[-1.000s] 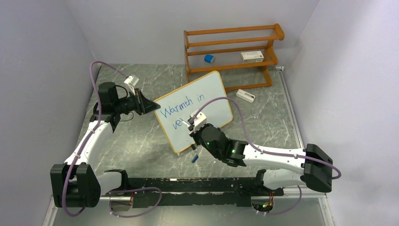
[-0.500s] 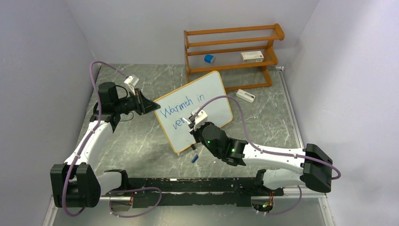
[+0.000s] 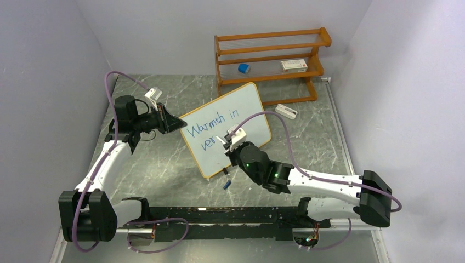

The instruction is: Write a sentence on the whiteboard

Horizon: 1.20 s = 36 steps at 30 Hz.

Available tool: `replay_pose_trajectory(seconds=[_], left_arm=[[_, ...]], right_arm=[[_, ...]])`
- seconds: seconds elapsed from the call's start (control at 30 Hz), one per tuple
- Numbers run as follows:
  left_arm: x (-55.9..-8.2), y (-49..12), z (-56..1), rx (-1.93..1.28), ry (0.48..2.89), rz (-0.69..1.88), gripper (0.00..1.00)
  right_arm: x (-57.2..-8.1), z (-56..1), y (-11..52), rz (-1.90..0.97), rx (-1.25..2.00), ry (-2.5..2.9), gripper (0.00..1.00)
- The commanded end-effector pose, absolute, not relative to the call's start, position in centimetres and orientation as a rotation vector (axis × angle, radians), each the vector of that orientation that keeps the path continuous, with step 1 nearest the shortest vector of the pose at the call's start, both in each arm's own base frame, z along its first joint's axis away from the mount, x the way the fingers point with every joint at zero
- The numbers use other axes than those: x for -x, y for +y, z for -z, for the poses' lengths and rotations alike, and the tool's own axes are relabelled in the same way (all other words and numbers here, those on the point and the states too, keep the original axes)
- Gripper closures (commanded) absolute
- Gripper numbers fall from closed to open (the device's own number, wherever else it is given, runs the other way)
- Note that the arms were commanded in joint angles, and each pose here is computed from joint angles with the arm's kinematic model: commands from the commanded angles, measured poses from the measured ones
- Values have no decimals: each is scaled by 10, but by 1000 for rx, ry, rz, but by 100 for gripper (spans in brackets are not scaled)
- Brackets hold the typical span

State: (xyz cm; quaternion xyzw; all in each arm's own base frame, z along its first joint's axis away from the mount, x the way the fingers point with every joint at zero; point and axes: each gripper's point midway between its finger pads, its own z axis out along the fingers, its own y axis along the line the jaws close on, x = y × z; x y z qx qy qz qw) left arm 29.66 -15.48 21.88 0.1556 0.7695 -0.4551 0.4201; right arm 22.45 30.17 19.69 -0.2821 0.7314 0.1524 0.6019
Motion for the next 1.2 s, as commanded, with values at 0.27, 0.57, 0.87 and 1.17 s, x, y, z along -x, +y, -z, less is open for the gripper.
replay_pose_trajectory(seconds=[0.27,0.57,0.87,1.17], left_arm=[[-306,-142,-199,-329,1994,1046,95],[-306,-142,-199,-331,1993,1047,95],[-306,-142,-200,-331,1990,1046,95],[-306,-142,-199,-330,1992,1043,95]], right_arm=[[-223,-190,304,-372,665,1710,100],[-231,-192,306,-340,640,1696,100],[-238,-196,301,-313,602,1692,100],[-238,-195,293,-305,590,1708,100]])
